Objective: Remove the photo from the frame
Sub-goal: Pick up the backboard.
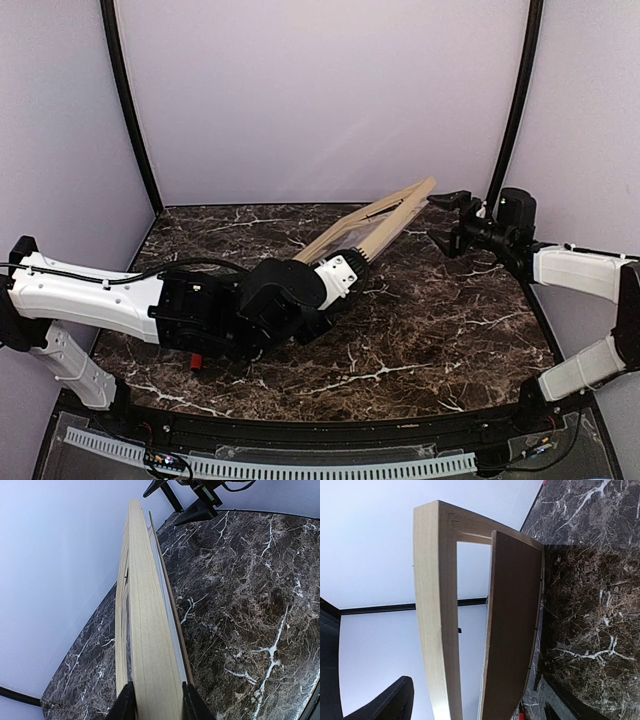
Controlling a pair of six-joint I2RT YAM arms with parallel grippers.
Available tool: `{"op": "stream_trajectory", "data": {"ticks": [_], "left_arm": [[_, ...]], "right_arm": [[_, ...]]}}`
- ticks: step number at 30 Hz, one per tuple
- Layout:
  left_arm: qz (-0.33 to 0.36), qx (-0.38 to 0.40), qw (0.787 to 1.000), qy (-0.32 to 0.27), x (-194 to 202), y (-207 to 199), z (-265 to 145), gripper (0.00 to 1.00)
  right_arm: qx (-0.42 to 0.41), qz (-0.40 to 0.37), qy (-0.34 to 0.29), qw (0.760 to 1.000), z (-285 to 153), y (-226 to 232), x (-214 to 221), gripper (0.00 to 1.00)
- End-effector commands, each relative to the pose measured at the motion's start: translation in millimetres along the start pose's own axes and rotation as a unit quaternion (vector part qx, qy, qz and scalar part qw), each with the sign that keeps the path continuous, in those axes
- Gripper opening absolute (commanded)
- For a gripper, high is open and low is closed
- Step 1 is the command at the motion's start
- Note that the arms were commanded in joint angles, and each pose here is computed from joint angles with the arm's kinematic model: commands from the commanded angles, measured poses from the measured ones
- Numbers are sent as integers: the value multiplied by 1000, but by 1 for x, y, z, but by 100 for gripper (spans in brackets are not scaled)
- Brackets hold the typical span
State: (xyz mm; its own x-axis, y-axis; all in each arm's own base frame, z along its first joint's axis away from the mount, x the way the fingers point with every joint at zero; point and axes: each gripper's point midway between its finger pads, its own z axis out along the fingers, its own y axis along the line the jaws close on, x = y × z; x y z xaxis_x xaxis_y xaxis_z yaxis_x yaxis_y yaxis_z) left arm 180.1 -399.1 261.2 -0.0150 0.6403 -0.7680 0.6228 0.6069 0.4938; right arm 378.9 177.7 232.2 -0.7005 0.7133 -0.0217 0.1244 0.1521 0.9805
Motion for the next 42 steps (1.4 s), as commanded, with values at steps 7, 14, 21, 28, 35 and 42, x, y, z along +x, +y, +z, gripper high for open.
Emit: {"op": "stream_trajectory", "data": {"ticks": [7,14,21,28,35,42], "left_arm": [[-51,74,996,-15,-5,-23,-4,0],[-49,82,995,-15,-5,-29,-3,0],[-48,87,995,-11,-4,-33,-2,0],[-50,98,994,-9,-5,-37,-5,0],[-58,106,993,7,2,-45,-7,0],[-50,68,996,29,11,-37,-1,0]], "right_arm": [[15,-9,45,999,24,-8,19,84],[25,-13,74,997,43,-18,38,78],[87,-19,76,993,40,-55,42,41],[117,-23,77,990,35,-84,41,14],[130,-34,74,988,34,-92,33,0],[198,-67,62,976,2,-126,35,0]]}}
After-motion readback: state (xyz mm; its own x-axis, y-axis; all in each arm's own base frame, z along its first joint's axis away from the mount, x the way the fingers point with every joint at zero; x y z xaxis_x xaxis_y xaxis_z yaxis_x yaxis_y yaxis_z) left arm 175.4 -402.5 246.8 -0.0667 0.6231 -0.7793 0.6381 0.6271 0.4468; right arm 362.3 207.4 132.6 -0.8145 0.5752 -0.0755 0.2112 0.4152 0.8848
